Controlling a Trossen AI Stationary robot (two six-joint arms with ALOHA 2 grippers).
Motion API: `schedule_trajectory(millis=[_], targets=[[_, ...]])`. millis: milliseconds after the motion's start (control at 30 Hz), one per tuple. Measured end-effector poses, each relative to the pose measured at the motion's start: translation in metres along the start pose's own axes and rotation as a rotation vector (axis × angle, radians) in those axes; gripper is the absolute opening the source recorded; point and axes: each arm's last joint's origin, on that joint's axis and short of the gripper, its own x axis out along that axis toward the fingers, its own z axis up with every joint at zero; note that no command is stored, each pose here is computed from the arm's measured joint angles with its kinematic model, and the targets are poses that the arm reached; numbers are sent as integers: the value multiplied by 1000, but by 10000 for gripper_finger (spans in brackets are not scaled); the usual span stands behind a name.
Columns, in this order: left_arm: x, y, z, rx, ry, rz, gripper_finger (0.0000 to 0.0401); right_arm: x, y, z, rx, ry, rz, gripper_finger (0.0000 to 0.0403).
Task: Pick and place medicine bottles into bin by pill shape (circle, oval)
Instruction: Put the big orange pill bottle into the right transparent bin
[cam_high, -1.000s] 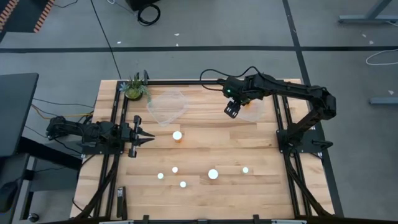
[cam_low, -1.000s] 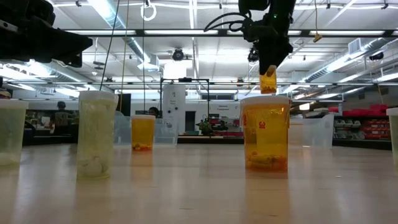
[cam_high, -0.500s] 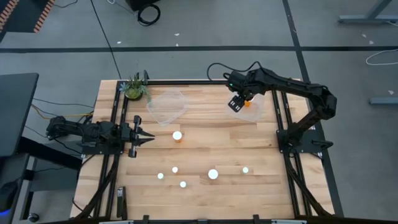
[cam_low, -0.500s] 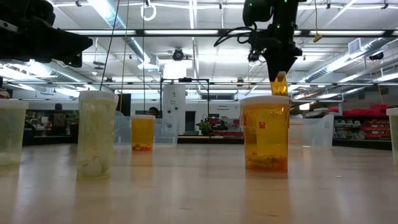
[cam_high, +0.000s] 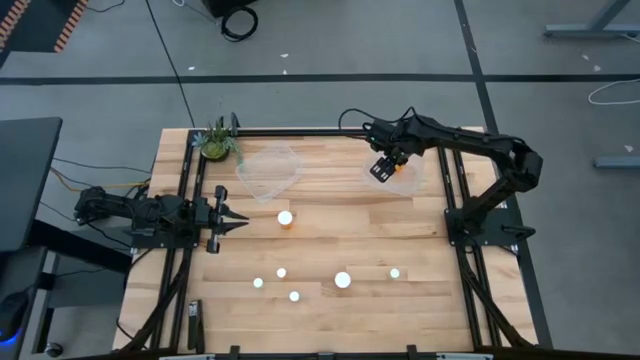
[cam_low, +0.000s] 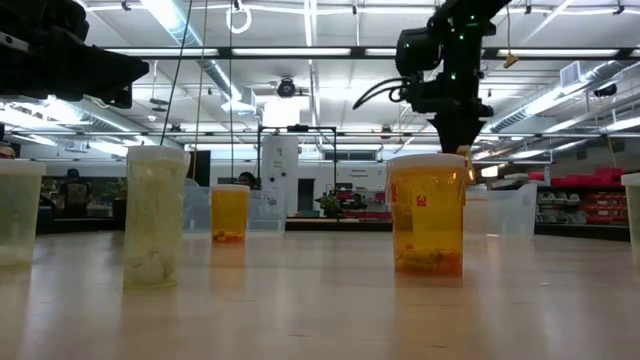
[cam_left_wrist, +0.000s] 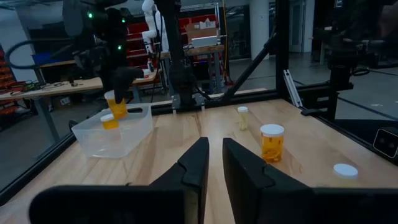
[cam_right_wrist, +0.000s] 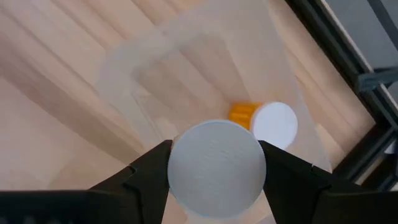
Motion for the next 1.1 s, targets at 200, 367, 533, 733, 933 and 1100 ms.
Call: schedule_trajectory(millis=[200,367,533,733,933,1100], targets=[[0,0,0,0,0,0,58,17,-4,-10,8,71,-11,228],[0,0,0,0,0,0,51,26,-5,-16,12,96,-19,228],[0,0,0,0,0,0,55,31,-4,-18,18,95,-24,228],[0,0,0,0,0,0,59,39,-3,-21,15,93,-25,228],[0,0,0,0,0,0,51,40,-5,-29,3,79,-35,228],[0,0,0,0,0,0,56,32,-13,-49,39,-24,-5,228]])
